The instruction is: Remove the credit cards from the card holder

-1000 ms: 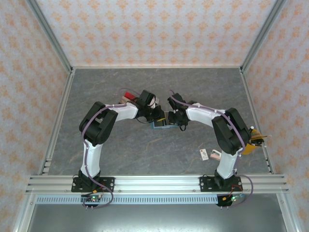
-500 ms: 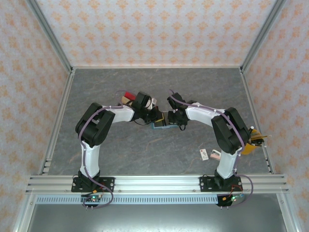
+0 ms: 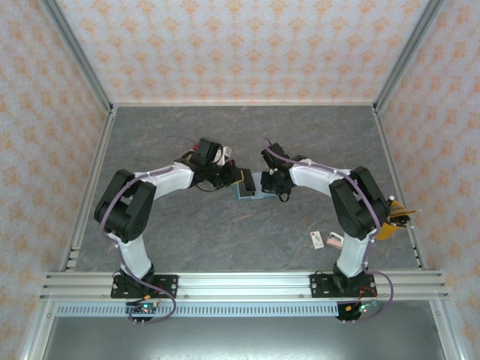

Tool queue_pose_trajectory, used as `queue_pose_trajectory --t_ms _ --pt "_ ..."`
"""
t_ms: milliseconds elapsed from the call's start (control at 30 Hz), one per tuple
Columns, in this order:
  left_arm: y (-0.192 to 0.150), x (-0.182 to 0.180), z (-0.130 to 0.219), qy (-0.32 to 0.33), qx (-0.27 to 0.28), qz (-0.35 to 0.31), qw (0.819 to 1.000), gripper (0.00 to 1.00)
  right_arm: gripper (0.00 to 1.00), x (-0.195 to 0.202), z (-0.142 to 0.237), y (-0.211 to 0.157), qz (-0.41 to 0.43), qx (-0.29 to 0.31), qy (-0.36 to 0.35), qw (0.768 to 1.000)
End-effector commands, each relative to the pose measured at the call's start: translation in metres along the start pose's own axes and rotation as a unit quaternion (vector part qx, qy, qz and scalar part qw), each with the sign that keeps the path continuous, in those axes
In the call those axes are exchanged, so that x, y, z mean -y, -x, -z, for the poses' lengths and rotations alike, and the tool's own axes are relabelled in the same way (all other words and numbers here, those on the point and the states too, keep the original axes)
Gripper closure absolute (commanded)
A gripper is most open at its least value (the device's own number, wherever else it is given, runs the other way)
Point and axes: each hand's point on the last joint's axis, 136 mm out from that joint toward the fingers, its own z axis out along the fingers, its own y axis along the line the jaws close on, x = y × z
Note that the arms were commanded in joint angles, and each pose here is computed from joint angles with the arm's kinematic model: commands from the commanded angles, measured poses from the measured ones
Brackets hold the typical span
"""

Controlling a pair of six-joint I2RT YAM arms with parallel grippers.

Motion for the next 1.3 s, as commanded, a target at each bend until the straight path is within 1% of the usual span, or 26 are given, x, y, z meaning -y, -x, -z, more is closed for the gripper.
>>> queue_pose_trajectory --t_ms 0,67,100,300,367,467,600,733,900,933,1000,1133,1267 --pt "-0.005 -0.013 0.021 0.055 0.006 -0.012 0.998 1.0 0.76 -0.016 0.023 0.005 0.007 0.02 0.045 0.999" --pt "-0.004 -0.016 0.033 0.078 0.017 -0.017 0.997 1.0 0.72 -0.025 0.04 0.011 0.009 0.042 0.071 0.997" --pt "-0.003 -0.017 0.04 0.088 0.023 -0.02 0.996 1.0 0.68 -0.029 0.048 0.013 0.01 0.053 0.083 0.995" --pt "0.005 -0.026 0.082 0.17 0.066 -0.019 0.983 1.0 0.39 -0.037 0.085 0.015 0.038 0.108 0.125 0.985" --pt "0.007 -0.032 0.097 0.201 0.086 -0.01 0.976 1.0 0.32 -0.034 0.089 0.016 0.045 0.124 0.123 0.984" --pt "0.009 -0.043 0.124 0.254 0.122 0.007 0.959 1.0 0.21 -0.028 0.086 0.018 0.048 0.141 0.113 0.982" --pt "0.012 -0.061 0.161 0.332 0.17 0.035 0.927 1.0 0.11 -0.023 0.081 0.017 0.045 0.159 0.113 0.98" --pt "0.02 -0.072 0.183 0.369 0.212 0.072 0.902 1.0 0.07 -0.017 0.079 0.014 0.041 0.171 0.114 0.978" --pt "0.043 -0.072 0.186 0.378 0.261 0.112 0.881 1.0 0.07 -0.009 0.076 0.01 0.036 0.176 0.102 0.978" --pt "0.049 -0.073 0.188 0.385 0.275 0.128 0.871 1.0 0.07 -0.007 0.075 0.01 0.035 0.176 0.098 0.979" --pt "0.058 -0.072 0.181 0.377 0.291 0.149 0.866 1.0 0.07 -0.005 0.075 0.01 0.034 0.177 0.095 0.979" --pt "0.072 -0.075 0.173 0.378 0.316 0.191 0.849 1.0 0.07 -0.005 0.073 0.008 0.032 0.173 0.094 0.98" --pt "0.077 -0.08 0.164 0.376 0.327 0.215 0.84 1.0 0.07 -0.003 0.074 0.006 0.031 0.172 0.091 0.98"
